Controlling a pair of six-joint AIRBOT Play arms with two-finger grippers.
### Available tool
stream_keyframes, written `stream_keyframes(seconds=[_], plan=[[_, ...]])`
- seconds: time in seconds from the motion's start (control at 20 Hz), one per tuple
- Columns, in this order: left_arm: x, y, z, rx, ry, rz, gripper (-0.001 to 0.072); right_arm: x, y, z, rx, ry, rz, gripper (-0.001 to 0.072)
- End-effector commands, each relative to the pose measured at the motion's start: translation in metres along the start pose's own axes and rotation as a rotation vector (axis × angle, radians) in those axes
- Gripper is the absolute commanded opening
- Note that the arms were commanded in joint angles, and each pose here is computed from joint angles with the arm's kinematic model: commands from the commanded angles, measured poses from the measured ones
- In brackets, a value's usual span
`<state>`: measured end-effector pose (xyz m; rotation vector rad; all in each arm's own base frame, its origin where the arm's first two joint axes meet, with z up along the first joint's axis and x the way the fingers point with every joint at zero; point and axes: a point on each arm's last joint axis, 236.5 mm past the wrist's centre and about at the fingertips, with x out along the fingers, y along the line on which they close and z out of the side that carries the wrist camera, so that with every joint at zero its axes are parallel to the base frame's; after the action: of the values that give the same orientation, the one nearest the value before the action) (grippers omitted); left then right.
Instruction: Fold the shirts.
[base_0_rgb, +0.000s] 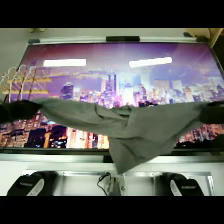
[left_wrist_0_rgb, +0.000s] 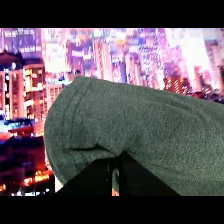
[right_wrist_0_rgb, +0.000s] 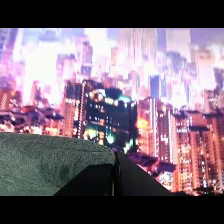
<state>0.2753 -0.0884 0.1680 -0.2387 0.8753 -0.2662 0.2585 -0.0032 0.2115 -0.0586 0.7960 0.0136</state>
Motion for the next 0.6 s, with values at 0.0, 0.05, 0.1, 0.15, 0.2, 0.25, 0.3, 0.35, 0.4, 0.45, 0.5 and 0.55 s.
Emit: stream_keyframes(seconds=[0.0, 0.05, 0.1, 0.15, 0.2, 0.25, 0.3, 0.35, 0.4, 0.45, 0.5, 0.55], plan=[[0.089, 0.012, -0.064, -0.177, 0.049, -0.081, 0.0038, 0.113, 0.011, -0.035, 0.065, 0.007, 0.035, 0.0063], [0.106, 0.011, -0.066, -0.229, 0.023, -0.102, 0.0038, 0.141, 0.014, -0.03, 0.142, -0.05, 0.049, 0.0063], [0.12, 0.013, -0.065, -0.272, -0.011, -0.113, 0.0038, 0.165, 0.015, -0.02, 0.247, -0.108, 0.062, 0.0063], [0.132, 0.016, -0.059, -0.297, -0.049, -0.11, 0.0039, 0.186, 0.015, -0.007, 0.373, -0.158, 0.078, 0.0063], [0.14, 0.021, -0.05, -0.307, -0.085, -0.096, 0.0039, 0.204, 0.014, 0.005, 0.497, -0.204, 0.098, 0.0063], [0.147, 0.027, -0.039, -0.324, -0.126, -0.084, 0.0039, 0.222, 0.013, 0.015, 0.622, -0.242, 0.121, 0.0063], [0.153, 0.033, -0.03, -0.344, -0.164, -0.072, 0.0039, 0.238, 0.014, 0.016, 0.738, -0.247, 0.142, 0.0063], [0.161, 0.039, -0.025, -0.367, -0.185, -0.06, 0.0039, 0.254, 0.017, 0.007, 0.844, -0.211, 0.156, 0.0067], [0.168, 0.043, -0.026, -0.393, -0.184, -0.055, 0.0039, 0.266, 0.021, -0.005, 0.895, -0.16, 0.158, 0.0135], [0.173, 0.044, -0.029, -0.41, -0.17, -0.051, 0.0039, 0.272, 0.026, -0.016, 0.904, -0.108, 0.158, 0.038], [0.176, 0.045, -0.031, -0.409, -0.162, -0.047, 0.004, 0.268, 0.029, -0.023, 0.838, -0.07, 0.158, 0.0524], [0.175, 0.045, -0.03, -0.391, -0.166, -0.047, 0.004, 0.258, 0.031, -0.03, 0.713, -0.022, 0.157, 0.0524]])
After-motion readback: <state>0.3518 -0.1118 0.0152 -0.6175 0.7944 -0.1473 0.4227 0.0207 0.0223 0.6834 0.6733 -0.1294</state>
